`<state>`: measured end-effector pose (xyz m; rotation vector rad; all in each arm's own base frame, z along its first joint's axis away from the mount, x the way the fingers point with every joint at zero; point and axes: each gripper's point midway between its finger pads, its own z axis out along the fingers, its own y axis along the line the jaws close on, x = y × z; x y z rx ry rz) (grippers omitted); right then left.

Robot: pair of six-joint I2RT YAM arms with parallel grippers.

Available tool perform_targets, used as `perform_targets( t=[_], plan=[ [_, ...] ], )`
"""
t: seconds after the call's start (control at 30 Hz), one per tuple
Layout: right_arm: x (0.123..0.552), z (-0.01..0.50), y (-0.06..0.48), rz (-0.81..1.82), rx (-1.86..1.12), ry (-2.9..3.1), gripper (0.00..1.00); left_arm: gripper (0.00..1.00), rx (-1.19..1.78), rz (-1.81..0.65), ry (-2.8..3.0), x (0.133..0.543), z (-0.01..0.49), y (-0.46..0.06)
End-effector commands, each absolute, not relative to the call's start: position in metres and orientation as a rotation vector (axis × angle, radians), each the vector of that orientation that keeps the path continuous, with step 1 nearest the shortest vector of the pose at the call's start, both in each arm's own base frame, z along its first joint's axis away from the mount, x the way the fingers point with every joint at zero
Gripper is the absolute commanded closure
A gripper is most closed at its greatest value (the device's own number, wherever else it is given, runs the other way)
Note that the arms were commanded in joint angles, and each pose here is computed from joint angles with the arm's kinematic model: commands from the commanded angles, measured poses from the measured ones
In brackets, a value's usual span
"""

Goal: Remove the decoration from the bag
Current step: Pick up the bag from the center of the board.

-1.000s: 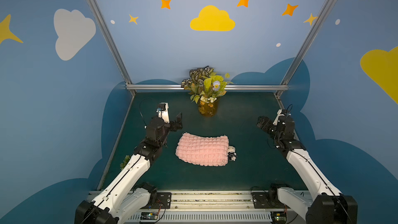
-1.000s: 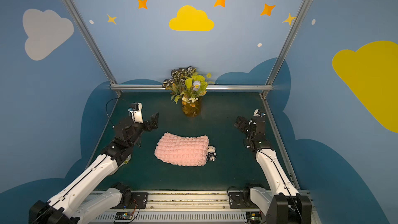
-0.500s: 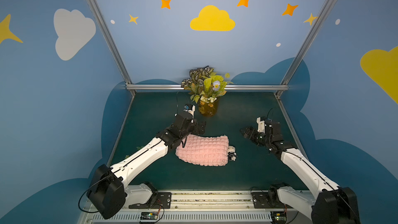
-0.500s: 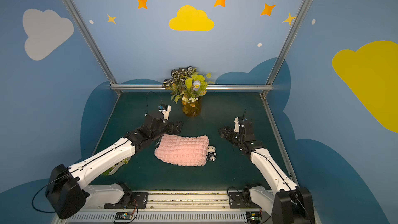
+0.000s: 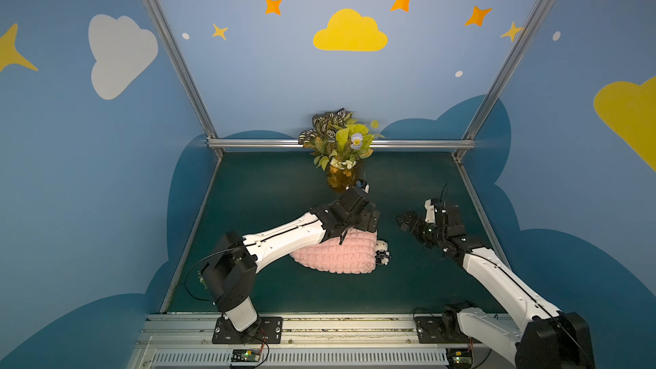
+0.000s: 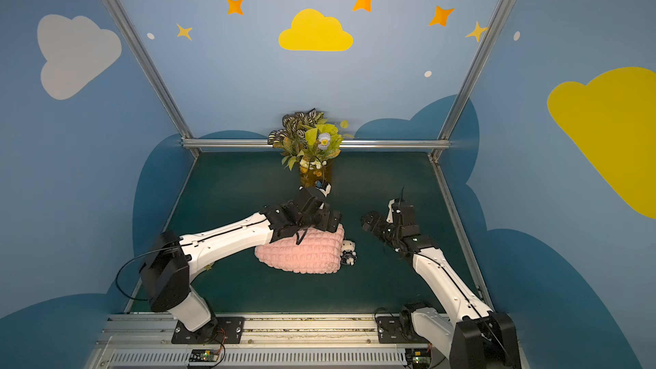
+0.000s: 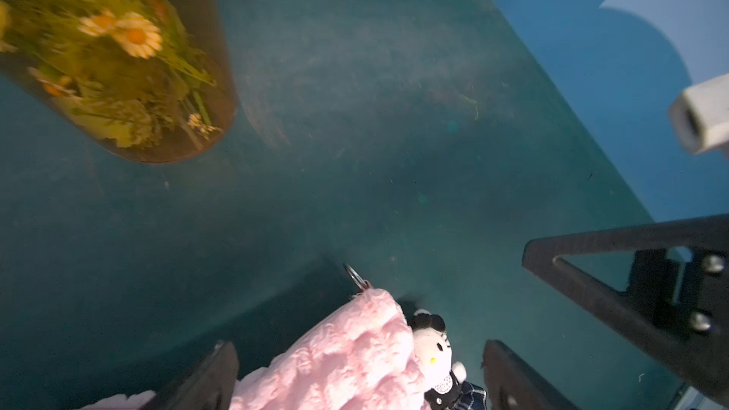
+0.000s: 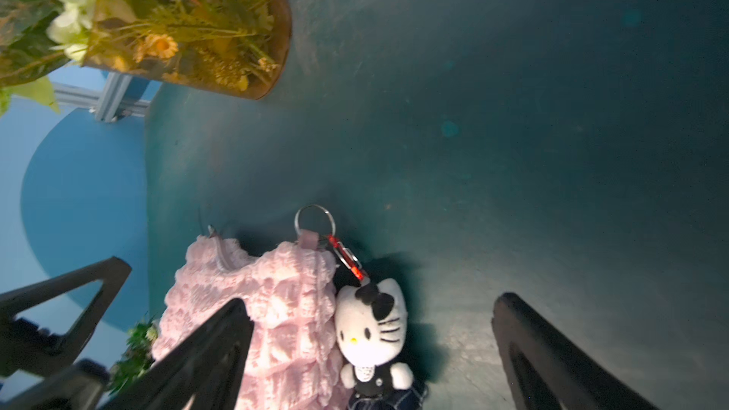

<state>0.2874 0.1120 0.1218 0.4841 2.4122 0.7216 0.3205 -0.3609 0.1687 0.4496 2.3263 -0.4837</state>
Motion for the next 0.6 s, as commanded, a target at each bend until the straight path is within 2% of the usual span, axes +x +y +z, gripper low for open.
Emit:
perform_targets(
  t=[0.0, 0.27, 0.57],
  plan=[
    [0.279, 0.110, 0.084, 0.550, 0.608, 2.433, 0.02, 0.00, 0.508, -0.355, 2.355, 0.321, 0.155, -0.367],
    [0.273, 0.100, 0.066, 0.470, 0.654, 2.461, 0.02, 0.00, 0.603, -0.191, 2.435, 0.319, 0.109, -0.381],
    [0.268, 0.099, 0.057, 0.440, 0.668, 2.448, 0.02, 0.00, 0.600, -0.153, 2.483, 0.311, 0.091, -0.376]
  ],
)
